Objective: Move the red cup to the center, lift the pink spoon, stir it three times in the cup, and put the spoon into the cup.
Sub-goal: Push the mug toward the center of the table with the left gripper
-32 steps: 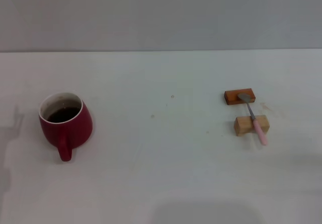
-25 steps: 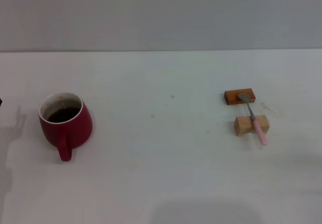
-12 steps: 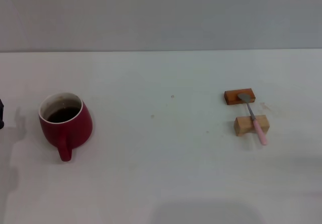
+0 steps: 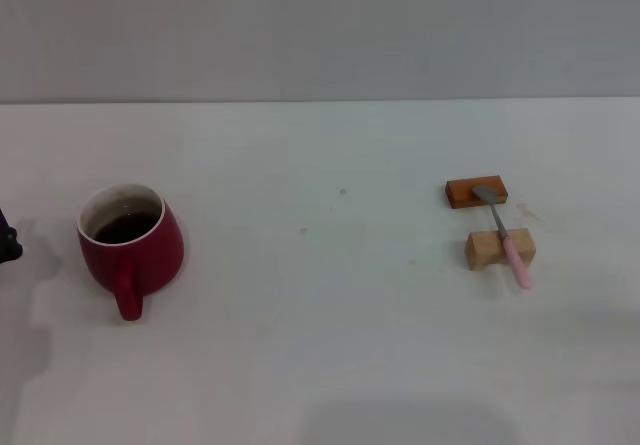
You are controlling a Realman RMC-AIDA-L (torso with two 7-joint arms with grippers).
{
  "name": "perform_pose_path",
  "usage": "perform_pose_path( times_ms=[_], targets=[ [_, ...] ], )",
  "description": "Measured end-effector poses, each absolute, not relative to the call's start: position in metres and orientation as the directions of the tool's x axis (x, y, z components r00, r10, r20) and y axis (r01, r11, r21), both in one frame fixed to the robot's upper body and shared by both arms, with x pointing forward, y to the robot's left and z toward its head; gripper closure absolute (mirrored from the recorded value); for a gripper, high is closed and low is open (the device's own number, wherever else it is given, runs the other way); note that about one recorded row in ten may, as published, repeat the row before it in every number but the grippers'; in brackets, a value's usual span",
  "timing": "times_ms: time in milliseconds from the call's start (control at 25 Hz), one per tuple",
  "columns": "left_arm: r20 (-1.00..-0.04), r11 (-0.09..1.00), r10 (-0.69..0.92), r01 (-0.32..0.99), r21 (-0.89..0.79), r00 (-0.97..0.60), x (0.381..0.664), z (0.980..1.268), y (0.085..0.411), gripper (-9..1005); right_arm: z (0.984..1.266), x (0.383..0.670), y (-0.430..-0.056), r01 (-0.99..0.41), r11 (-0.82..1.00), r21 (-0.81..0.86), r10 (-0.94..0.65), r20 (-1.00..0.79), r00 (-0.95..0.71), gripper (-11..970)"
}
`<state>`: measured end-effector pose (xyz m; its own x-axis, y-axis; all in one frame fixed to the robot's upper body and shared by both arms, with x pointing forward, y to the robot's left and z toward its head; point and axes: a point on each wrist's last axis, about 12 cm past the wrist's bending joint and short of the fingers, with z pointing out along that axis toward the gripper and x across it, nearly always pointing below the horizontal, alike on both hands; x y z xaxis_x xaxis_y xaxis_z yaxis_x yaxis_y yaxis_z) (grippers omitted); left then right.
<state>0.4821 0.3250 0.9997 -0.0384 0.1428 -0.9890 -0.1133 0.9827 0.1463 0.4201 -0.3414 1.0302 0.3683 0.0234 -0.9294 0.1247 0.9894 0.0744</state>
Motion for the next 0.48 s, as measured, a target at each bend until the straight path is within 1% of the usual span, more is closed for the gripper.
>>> perform_pose_path(
  times_ms=[240, 280, 440, 480],
  targets=[
    [-0.984, 0.982, 0.167, -0.077, 0.171, -0.061, 0.486, 0.998, 0.321, 880, 1.031, 0.42, -0.339, 0.119, 0.989, 0.083, 0.033, -0.927, 0.374, 164],
    [-0.979, 0.979, 0.191, -0.065, 0.195, -0.07, 0.488, 0.997, 0.318, 916, 1.031, 0.42, -0.339, 0.116, 0.99, 0.084, 0.035, -0.927, 0.375, 164],
    [-0.973, 0.975, 0.213, -0.046, 0.218, -0.084, 0.49, 0.996, 0.315, 998, 1.031, 0.421, -0.336, 0.106, 0.99, 0.089, 0.043, -0.925, 0.378, 164],
    [-0.972, 0.975, 0.217, -0.037, 0.221, -0.087, 0.491, 0.996, 0.313, 997, 1.031, 0.421, -0.336, 0.104, 0.99, 0.091, 0.045, -0.924, 0.38, 163]
  ],
)
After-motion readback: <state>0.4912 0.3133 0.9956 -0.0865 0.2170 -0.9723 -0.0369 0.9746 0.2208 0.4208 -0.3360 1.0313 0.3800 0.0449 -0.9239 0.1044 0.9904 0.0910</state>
